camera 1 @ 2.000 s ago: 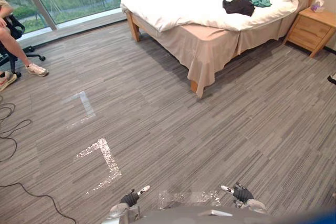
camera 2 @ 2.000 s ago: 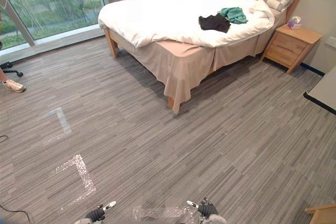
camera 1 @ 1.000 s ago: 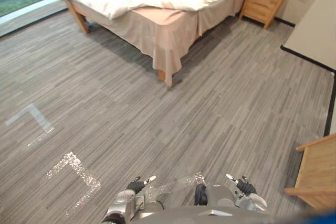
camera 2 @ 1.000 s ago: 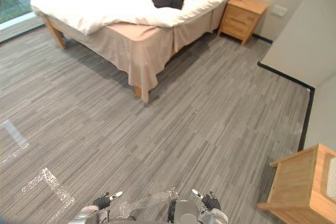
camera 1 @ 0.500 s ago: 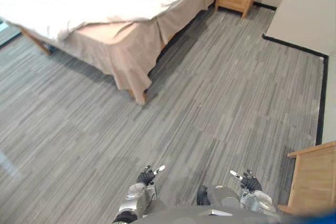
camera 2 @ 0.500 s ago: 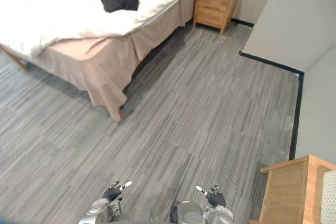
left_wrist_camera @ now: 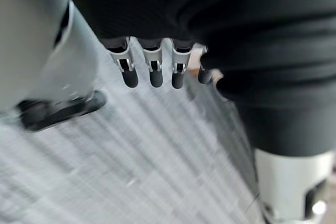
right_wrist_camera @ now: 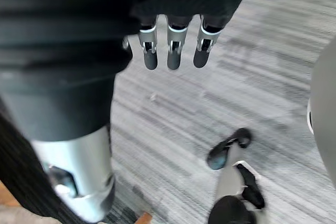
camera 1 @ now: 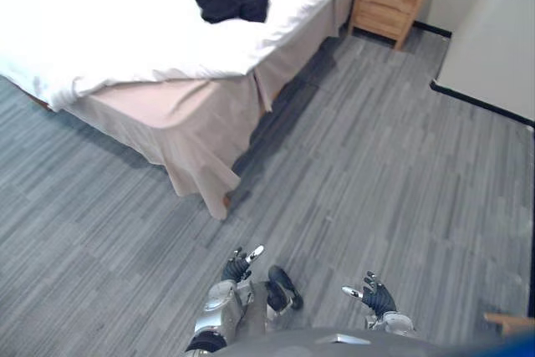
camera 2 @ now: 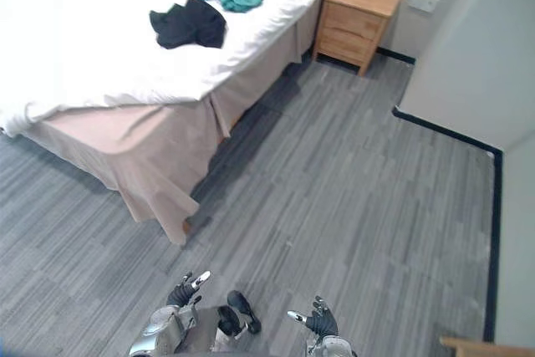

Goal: Tidy the bed and pick cloth on bed and put in laundry

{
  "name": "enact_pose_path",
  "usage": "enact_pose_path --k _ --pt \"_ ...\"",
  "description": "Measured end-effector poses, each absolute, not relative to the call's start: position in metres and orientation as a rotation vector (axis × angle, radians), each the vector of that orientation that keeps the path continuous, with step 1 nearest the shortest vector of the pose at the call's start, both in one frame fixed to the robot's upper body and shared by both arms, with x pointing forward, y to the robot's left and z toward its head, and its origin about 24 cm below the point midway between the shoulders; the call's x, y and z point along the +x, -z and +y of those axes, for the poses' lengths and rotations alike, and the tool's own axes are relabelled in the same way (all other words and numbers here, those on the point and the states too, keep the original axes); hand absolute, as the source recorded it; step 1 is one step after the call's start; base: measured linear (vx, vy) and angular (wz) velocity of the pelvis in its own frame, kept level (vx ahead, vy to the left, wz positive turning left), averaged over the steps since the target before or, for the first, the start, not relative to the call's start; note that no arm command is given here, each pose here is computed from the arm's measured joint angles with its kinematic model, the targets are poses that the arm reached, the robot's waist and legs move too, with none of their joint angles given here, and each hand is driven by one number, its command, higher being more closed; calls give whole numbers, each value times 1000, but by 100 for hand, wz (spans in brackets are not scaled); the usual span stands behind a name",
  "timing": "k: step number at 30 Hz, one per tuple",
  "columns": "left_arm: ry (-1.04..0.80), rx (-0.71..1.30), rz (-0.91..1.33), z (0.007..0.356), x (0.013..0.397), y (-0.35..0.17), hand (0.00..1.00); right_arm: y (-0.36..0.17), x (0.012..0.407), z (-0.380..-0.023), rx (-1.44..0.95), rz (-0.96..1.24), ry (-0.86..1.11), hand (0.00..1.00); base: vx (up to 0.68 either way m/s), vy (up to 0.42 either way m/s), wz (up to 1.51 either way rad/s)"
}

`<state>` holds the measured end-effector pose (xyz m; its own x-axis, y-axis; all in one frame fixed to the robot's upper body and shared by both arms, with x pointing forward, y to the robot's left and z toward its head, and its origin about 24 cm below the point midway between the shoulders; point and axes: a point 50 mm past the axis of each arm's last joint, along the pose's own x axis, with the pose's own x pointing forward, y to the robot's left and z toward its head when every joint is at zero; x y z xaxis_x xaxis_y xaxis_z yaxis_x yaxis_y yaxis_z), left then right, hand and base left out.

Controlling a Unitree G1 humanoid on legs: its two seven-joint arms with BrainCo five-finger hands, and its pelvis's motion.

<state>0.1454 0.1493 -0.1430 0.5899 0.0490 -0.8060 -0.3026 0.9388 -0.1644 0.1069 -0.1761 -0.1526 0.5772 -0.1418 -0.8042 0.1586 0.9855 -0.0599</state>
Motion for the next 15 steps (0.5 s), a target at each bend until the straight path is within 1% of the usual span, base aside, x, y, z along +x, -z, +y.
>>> enact_pose_path --k 3,6,8,11,13,15 --pt "-207 -244 979 158 136 149 0 151 110 -187 24 931 216 0 365 147 79" --pt "-233 -272 993 162 135 151 0 145 115 -194 16 866 237 0 394 20 113" --pt "-235 -291 989 160 138 150 0 143 114 -196 26 840 260 0 340 -156 155" --pt "-230 -331 998 150 138 151 0 144 98 -204 38 845 319 0 244 -198 176" --pt "-270 -360 998 152 132 153 0 148 87 -206 30 879 314 0 353 -365 114" --pt "-290 -373 985 154 131 153 0 150 83 -207 4 893 289 0 329 -343 50"
